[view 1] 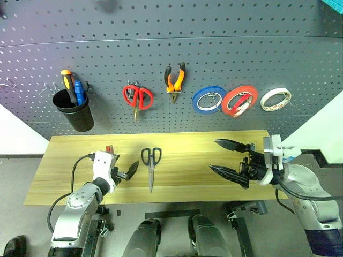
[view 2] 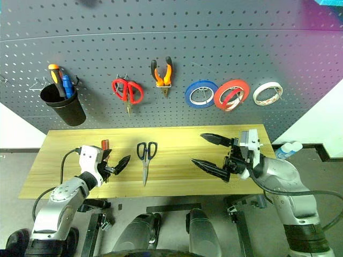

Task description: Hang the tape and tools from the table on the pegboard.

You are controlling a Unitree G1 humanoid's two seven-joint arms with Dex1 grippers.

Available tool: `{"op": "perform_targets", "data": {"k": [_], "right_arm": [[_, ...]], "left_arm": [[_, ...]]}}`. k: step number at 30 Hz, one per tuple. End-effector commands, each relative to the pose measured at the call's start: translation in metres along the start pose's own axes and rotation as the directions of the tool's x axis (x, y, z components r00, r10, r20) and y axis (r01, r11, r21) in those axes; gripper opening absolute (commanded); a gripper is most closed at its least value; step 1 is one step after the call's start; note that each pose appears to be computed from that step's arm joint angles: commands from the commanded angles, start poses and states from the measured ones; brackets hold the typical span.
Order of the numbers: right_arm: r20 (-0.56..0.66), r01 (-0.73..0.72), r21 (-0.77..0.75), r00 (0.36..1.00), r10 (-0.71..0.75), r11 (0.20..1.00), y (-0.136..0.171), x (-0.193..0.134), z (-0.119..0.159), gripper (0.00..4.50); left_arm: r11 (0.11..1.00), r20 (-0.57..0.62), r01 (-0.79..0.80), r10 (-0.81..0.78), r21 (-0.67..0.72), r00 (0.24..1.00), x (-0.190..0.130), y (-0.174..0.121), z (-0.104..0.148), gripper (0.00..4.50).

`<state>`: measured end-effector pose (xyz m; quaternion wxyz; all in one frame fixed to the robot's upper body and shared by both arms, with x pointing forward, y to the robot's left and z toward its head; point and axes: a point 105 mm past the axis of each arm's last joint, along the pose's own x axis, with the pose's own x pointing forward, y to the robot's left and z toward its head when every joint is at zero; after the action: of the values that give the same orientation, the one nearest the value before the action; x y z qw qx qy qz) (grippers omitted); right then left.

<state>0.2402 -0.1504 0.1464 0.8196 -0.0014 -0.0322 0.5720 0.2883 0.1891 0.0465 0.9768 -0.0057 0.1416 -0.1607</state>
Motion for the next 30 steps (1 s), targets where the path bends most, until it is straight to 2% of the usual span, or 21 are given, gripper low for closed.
{"op": "perform_targets", "data": {"k": [1,6,11,13,23,26,30], "right_arm": [[-0.020,-0.069,-0.049,0.997,0.068,0.996,0.010,-0.003,0.009,4.45],[-0.017,-0.063,-0.052,0.998,0.062,0.997,0.008,-0.003,0.012,4.45],[-0.009,-0.039,-0.068,0.999,0.038,0.997,0.008,-0.001,0.014,4.45],[-0.005,-0.031,-0.071,1.000,0.031,0.997,0.008,0.000,0.015,4.45],[0.000,-0.011,-0.056,1.000,0.011,0.998,0.012,0.002,0.013,4.45],[0.002,0.001,-0.058,1.000,-0.001,0.998,0.009,0.002,0.012,4.45],[0.005,0.005,-0.065,1.000,-0.005,0.998,0.009,0.003,0.011,4.45]], "left_arm": [[0.993,-0.082,-0.081,0.088,0.087,0.993,0.007,0.004,-0.001,4.50],[0.990,-0.185,-0.109,0.123,0.086,0.975,0.016,0.001,-0.016,4.50],[0.988,-0.304,-0.151,0.151,0.025,0.941,0.020,-0.001,-0.034,4.50],[0.986,-0.332,-0.153,0.166,0.065,0.929,0.025,-0.004,-0.037,4.50],[0.993,-0.318,-0.110,0.117,0.038,0.941,0.057,-0.035,-0.020,4.50],[0.987,-0.371,-0.150,0.158,0.049,0.915,0.053,-0.032,-0.027,4.50],[0.983,-0.419,-0.186,0.167,-0.005,0.893,0.057,-0.037,-0.031,4.50]]}}
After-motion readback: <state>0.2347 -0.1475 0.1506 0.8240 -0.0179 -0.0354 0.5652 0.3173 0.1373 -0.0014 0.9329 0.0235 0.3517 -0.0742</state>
